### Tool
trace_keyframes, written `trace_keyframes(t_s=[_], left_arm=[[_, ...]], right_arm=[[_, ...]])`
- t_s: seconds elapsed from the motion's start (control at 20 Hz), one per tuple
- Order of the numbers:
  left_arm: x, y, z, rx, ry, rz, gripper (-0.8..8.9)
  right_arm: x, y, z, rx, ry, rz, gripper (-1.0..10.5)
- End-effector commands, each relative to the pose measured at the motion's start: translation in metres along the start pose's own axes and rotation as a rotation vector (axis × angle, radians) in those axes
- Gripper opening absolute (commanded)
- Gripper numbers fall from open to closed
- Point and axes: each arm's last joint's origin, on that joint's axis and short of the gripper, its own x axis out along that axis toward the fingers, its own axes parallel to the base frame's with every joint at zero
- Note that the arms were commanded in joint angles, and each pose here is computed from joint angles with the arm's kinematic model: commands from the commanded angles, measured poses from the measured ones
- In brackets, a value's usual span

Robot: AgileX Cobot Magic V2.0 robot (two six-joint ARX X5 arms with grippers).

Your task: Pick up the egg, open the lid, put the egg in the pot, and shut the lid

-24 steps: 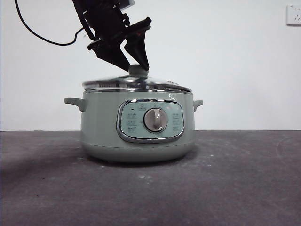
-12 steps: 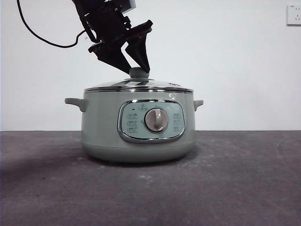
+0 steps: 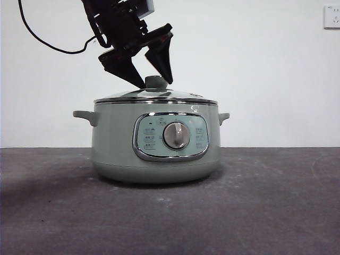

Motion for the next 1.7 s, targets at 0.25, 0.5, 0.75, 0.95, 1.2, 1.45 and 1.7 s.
trace_keyframes(t_s=[0.25,0.5,0.75,0.95,1.2,1.45,1.7], left_arm=[[-0.043,-0.007,0.006,0.014,-0.051,-0.005,4.72],[-0.094,-0.016,0.001,0.011,-0.031,-0.040,4.72],[-0.172,-0.034,-0.020,0.005,-0.008,-0.200,4.63],[-0.221,-0.044,-0.036,0.016,-0.047,-0.258,-0.26],[-0.254,-0.052,-0.046,0.040,-0.121,-0.342,-0.04],[-0.254,-0.052,-0.047,0.038,-0.114,-0.341,-0.04],[-0.254,-0.052,-0.047,0.038,-0.114,-0.342,-0.04]], right_arm=[[0.011,0.004,-0.003,0.025,0.086,0.136,4.4],[0.021,0.005,-0.007,0.035,0.174,0.173,4.4],[0.028,0.009,-0.004,0.056,0.187,0.288,4.3],[0.029,0.009,-0.004,0.065,0.189,0.316,-0.2],[0.029,0.010,-0.004,0.068,0.188,0.326,0.0],[0.026,0.010,-0.005,0.080,0.183,0.324,0.0],[0.026,0.010,-0.004,0.080,0.183,0.324,0.0]])
